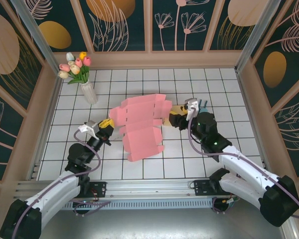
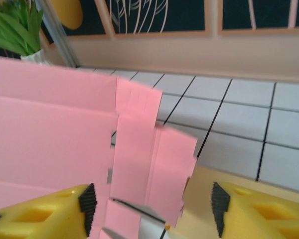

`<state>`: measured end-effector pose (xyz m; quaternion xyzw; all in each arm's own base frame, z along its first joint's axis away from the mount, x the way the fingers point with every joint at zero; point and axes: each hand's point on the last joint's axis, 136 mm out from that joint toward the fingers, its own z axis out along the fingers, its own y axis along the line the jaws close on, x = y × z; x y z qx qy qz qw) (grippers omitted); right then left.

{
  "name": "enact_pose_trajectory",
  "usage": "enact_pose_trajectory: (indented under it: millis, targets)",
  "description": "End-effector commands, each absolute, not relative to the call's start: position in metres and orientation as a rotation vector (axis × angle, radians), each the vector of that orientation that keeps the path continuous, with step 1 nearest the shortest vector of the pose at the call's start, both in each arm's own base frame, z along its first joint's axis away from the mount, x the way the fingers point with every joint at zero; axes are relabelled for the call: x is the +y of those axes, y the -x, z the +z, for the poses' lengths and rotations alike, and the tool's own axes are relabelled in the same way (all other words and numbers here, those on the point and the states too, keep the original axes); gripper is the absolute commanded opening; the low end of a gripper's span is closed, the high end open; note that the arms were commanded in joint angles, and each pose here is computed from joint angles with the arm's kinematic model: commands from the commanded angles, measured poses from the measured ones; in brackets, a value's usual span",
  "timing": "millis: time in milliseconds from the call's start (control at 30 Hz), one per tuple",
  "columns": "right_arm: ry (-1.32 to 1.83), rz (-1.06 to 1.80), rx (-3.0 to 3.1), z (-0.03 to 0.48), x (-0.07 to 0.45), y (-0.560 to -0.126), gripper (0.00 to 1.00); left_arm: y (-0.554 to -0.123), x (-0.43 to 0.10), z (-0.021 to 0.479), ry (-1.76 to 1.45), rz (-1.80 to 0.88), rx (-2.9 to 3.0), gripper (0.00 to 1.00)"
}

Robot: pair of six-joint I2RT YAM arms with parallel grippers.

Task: Fold the paper box

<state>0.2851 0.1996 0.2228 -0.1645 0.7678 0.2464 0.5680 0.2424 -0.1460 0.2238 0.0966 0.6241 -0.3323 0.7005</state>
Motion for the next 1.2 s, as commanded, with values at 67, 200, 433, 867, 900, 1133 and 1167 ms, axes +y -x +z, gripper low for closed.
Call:
enact_pose_trajectory:
  millis: [67, 200, 433, 867, 900, 1133, 1167]
  targets:
    - [0.442, 0.593, 1.783, 0.217, 0.206, -0.294, 0.56, -0.237, -0.161, 0.212, -0.287, -0.767, 1.401, 0.00]
    - [0.429, 0.600, 1.794, 0.211, 0.199, -0.301, 0.45, -0.245, -0.159, 0.202, -0.268, -0.715, 1.441, 0.00]
    - [0.168, 0.453, 1.842, 0.188, 0.132, -0.337, 0.41, -0.238, -0.167, 0.203, -0.312, -0.750, 1.427, 0.00]
    - [0.395, 0.526, 1.823, 0.164, 0.160, -0.355, 0.41, -0.238, -0.178, 0.199, -0.357, -0.767, 1.445, 0.00]
    - [0.401, 0.522, 1.829, 0.161, 0.161, -0.357, 0.41, -0.238, -0.179, 0.199, -0.359, -0.768, 1.445, 0.00]
    - [0.513, 0.617, 1.830, 0.157, 0.182, -0.355, 0.41, -0.236, -0.182, 0.199, -0.377, -0.774, 1.443, 0.00]
    - [0.534, 0.643, 1.820, 0.159, 0.185, -0.351, 0.41, -0.236, -0.182, 0.199, -0.379, -0.774, 1.445, 0.00]
